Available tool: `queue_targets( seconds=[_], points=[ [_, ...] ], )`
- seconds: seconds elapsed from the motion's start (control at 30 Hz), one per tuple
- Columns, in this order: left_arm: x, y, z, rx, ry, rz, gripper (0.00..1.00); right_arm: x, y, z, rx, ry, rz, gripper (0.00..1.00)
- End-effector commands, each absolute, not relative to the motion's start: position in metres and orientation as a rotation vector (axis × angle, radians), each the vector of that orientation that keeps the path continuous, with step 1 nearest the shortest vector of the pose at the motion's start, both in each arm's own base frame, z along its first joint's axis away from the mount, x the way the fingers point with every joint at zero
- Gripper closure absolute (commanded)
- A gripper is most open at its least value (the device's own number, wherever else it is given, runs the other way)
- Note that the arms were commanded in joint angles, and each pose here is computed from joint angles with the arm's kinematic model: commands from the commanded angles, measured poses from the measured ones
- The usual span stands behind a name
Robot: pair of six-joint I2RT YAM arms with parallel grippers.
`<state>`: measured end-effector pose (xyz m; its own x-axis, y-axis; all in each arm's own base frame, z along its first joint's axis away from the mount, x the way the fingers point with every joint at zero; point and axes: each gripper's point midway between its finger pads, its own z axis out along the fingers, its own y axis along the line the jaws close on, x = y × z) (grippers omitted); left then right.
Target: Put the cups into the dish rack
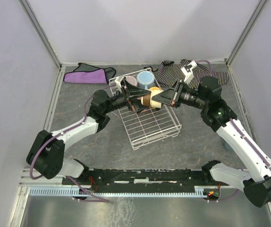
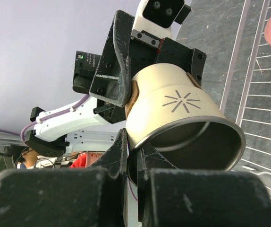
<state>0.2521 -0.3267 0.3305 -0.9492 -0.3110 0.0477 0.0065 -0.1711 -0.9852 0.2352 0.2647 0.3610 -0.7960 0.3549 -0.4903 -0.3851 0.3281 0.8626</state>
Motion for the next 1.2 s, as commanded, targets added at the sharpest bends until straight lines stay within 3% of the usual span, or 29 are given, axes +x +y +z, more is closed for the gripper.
queue_targets(
  seconds=[0.0, 0.23, 0.33, 0.43, 0.53, 0.67, 0.97, 1.17],
  points=[
    [0.254, -0.326, 0.352, -0.35, 1.774, -2.271, 0.19, 0.228, 0.266, 0.387, -0.093, 1.863, 1.58, 0.99],
    [0.26, -0.325, 0.35, -0.369, 1.774, -2.23, 0.77, 0.224, 0.263, 0.38, -0.104, 1.894, 1.553, 0.98],
    [0.261, -0.325, 0.348, -0.366, 1.786, -2.201, 0.96, 0.222, 0.26, 0.376, -0.106, 1.914, 1.52, 0.71],
    [0.261, -0.324, 0.338, -0.341, 1.831, -2.116, 0.97, 0.221, 0.255, 0.376, -0.107, 1.919, 1.48, 0.47],
    [0.264, -0.321, 0.322, -0.315, 1.905, -2.006, 0.97, 0.219, 0.246, 0.371, -0.112, 1.947, 1.397, 0.37],
    [0.269, -0.317, 0.3, -0.222, 2.023, -1.801, 0.97, 0.219, 0.224, 0.355, -0.07, 2.008, 1.253, 0.34],
    [0.284, -0.318, 0.248, 0.056, 2.24, -1.223, 0.97, 0.227, 0.128, 0.358, 0.082, 2.012, 0.629, 0.32],
    [0.279, -0.342, 0.219, 0.209, 2.312, -0.977, 0.97, 0.229, 0.11, 0.377, 0.062, 1.999, 0.498, 0.32]
  ],
)
